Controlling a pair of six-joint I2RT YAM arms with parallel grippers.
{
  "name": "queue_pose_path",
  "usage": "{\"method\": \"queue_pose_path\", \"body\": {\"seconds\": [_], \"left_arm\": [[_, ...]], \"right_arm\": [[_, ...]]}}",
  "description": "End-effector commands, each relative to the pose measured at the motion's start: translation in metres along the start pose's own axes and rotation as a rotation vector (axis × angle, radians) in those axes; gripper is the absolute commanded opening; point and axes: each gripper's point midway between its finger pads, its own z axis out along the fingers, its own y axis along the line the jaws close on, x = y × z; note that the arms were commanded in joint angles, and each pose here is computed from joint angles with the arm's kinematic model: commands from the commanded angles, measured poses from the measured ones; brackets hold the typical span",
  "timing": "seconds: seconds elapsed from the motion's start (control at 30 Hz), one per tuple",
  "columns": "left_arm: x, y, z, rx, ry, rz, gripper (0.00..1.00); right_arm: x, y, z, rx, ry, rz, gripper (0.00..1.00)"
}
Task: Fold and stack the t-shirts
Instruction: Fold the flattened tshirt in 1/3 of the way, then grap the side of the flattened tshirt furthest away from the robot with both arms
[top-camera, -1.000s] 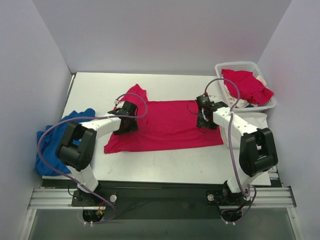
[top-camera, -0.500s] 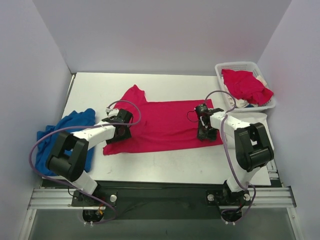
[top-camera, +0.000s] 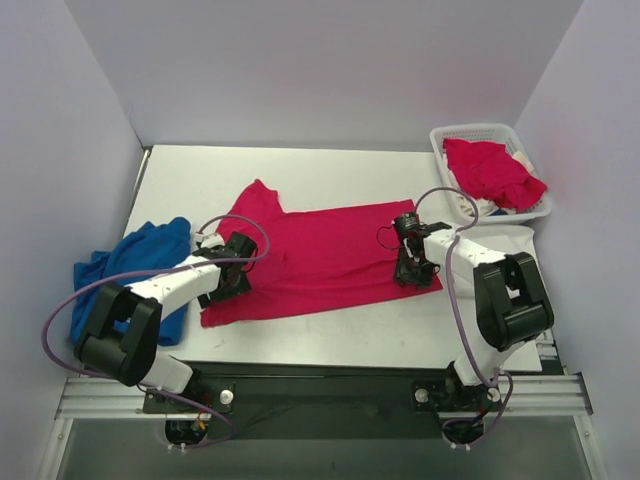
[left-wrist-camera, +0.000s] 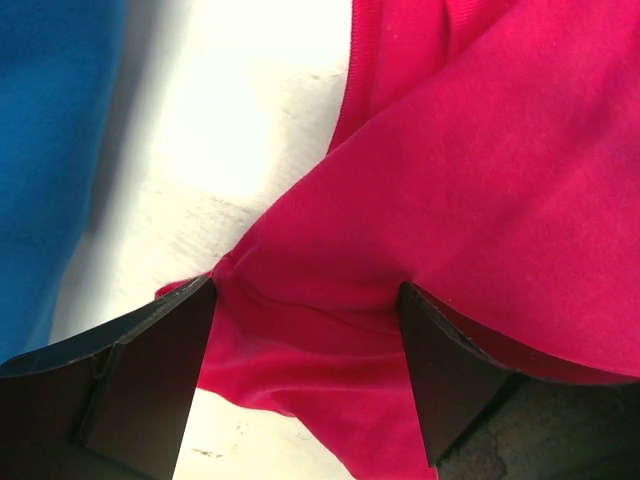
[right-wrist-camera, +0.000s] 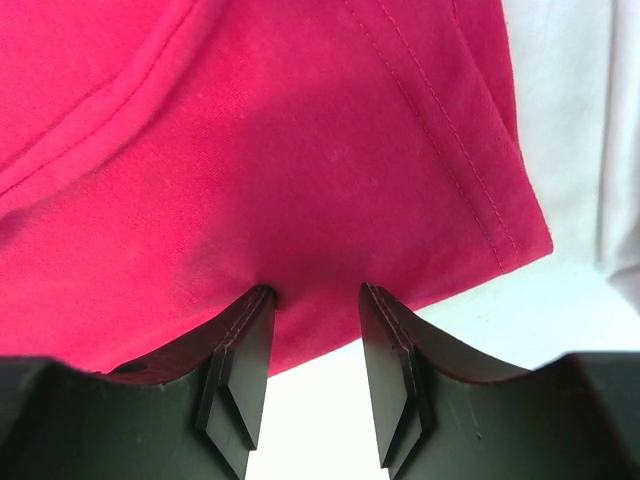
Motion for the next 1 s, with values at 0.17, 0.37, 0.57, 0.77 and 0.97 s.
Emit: {"method": "queue_pose_path", "body": {"seconds": [0.17, 0.37, 0.57, 0.77, 0.97], "left_arm": [[-0.009, 0.022, -0.006, -0.098, -0.020, -0.027, 0.85], [-0.012, 0.033, -0.006, -0.138, -0.026, -0.059, 0.86], [-0.039, 0.028, -0.018, -0.090, -0.085, -0.132, 0.86], [-0.092, -0.008, -0.035, 0.056, -0.167, -0.183, 0.86], [-0.143, -0.058, -0.025, 0.175, -0.220, -0.189, 0.86]], "right_arm": [[0.105, -0.032, -0.009, 0.128, 0.249, -0.022, 0.39], [0.130, -0.038, -0.017, 0.175, 0.258, -0.014, 0.39], [0.115, -0.039, -0.042, 0.156, 0.144, 0.012, 0.38], [0.055, -0.027, -0.080, 0.104, -0.065, 0.028, 0.41], [-0.008, -0.010, -0.100, 0.119, -0.210, 0.001, 0.42]]}}
